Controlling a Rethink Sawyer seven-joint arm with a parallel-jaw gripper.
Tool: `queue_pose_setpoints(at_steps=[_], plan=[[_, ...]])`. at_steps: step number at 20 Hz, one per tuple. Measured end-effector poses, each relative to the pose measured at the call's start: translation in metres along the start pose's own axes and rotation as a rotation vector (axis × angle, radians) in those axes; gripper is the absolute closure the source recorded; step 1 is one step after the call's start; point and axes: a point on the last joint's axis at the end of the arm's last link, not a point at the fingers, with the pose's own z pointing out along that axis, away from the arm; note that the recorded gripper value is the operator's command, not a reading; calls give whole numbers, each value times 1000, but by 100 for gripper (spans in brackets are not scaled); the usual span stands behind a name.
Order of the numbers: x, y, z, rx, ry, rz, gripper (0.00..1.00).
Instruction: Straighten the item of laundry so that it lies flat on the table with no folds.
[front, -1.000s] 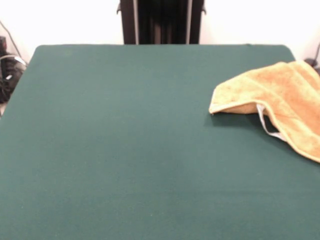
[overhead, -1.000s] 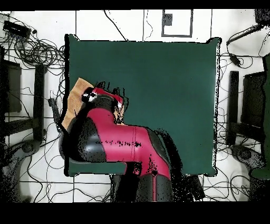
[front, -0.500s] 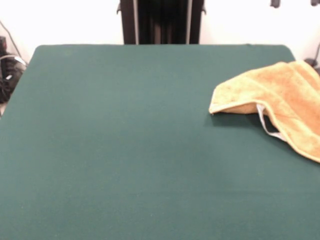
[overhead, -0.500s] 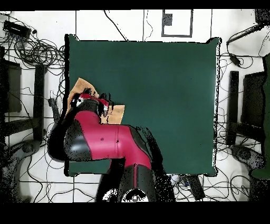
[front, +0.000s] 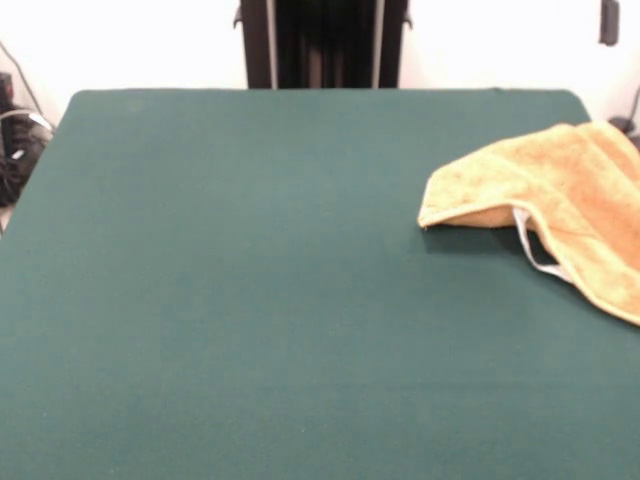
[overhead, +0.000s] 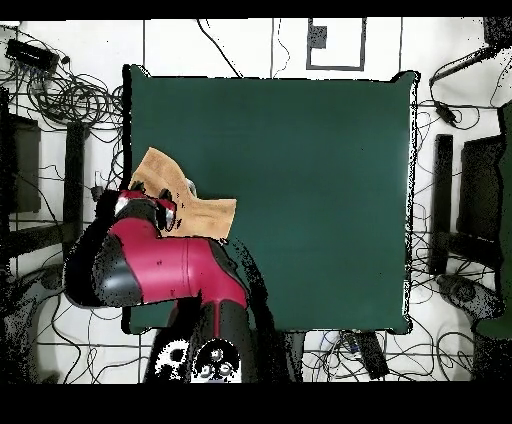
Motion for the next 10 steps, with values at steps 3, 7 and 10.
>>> queue_pose_setpoints(at_steps=[3, 7, 10], plan=[[8, 0, 6, 4, 17, -2, 0], [2, -9, 6, 13, 18, 12, 0], [-8, -24, 6, 27, 20, 36, 0]])
